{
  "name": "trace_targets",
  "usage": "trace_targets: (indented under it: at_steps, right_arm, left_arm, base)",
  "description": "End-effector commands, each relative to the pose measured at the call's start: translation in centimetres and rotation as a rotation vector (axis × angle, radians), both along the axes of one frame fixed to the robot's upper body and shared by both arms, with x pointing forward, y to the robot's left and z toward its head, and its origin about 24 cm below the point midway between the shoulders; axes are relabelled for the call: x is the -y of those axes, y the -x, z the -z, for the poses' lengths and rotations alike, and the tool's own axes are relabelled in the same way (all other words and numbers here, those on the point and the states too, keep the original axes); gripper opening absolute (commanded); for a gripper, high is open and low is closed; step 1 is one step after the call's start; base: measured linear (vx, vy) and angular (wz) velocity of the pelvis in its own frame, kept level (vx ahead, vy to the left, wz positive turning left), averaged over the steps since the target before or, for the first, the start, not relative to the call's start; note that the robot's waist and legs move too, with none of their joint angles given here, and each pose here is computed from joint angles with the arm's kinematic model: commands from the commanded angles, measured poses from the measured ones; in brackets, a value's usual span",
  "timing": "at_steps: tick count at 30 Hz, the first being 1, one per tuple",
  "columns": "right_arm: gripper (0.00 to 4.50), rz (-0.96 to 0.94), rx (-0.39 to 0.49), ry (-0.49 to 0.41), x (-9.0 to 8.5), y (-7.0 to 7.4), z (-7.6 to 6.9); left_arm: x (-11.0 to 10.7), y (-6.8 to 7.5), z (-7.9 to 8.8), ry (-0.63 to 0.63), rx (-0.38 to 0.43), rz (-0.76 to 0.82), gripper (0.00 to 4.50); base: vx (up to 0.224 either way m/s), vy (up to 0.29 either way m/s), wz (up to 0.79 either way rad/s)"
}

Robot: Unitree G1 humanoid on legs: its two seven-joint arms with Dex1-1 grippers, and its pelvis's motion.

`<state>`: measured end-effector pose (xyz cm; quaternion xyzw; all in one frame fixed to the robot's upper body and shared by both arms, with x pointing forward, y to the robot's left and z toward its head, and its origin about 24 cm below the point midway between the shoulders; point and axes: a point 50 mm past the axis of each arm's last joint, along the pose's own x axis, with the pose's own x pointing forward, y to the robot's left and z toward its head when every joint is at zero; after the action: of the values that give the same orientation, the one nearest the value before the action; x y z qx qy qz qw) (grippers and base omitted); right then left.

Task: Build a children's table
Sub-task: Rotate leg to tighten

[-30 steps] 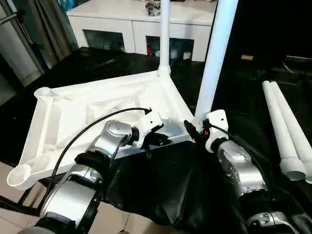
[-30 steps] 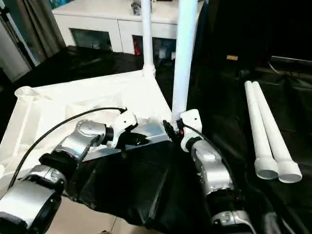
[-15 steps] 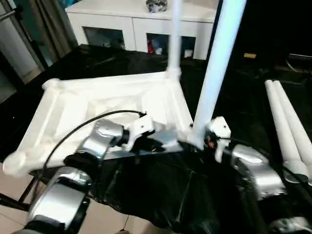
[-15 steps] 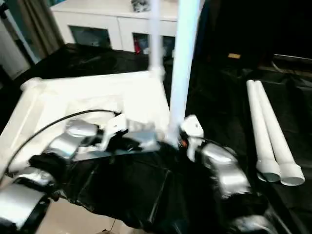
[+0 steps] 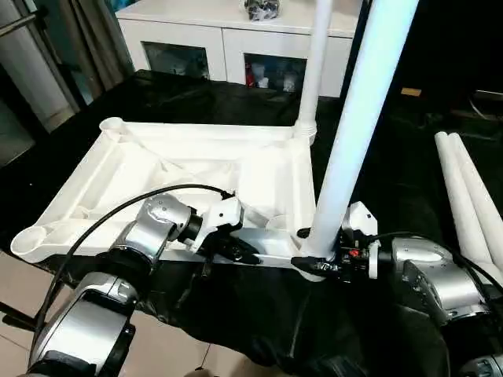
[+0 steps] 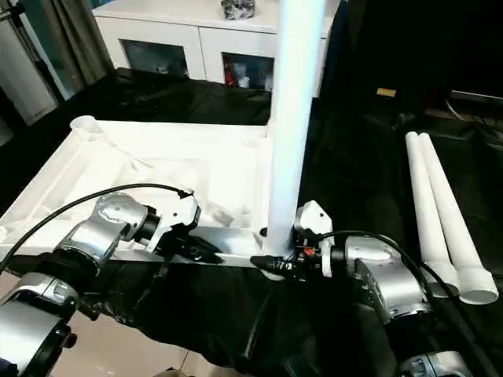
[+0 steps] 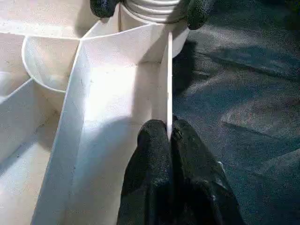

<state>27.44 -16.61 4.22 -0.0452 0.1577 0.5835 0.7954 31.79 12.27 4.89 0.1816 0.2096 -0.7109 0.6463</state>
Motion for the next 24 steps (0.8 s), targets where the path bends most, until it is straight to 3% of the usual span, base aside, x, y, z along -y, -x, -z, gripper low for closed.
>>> trace_targets:
  at_steps: [1,5,6,9,13,17,19,24]
  right_arm:
    - [2.82,-0.021,-0.048,-0.004,-0.9,0.7,0.9]
    - [2.78,0.176,-0.006,0.018,-1.4,-0.3,1.9]
    - [2.77,0.341,0.033,0.07,-1.4,-1.3,2.7]
    - [2.77,0.517,0.047,0.099,-1.5,-2.3,3.4]
    - [2.74,0.743,0.024,0.049,-3.5,-3.4,3.6]
    - [2.74,0.792,0.057,0.017,-4.8,-3.7,3.5]
    - [3.3,0.808,0.071,-0.003,-4.9,-3.9,3.4]
    - [3.65,0.774,0.078,-0.049,-4.4,-4.1,2.8]
  left_arm:
    - [0.2,-0.1,-0.2,0.001,0.012,0.0,0.0]
    - [0.6,-1.2,-0.1,-0.013,0.069,-0.14,0.0]
    - [1.2,-2.2,-0.2,-0.005,0.092,-0.27,0.0]
    - [2.1,-2.9,-0.4,0.022,0.103,-0.367,0.0]
    - [4.5,-3.5,-0.7,0.072,0.121,-0.471,0.0]
    - [5.7,-3.4,-0.8,0.093,0.13,-0.471,0.0]
    - [6.0,-3.2,-0.7,0.096,0.132,-0.458,0.0]
    - [5.3,-2.7,-0.4,0.085,0.128,-0.393,0.0]
  base:
    - [0.0,0.0,0.0]
    - [0.0,0.0,0.0]
    - [0.0,0.0,0.0]
    - [0.0,0.0,0.0]
    - [0.0,0.0,0.0]
    - [0.0,0.0,0.0]
    - [0.0,0.0,0.0]
    - [0.0,0.0,0.0]
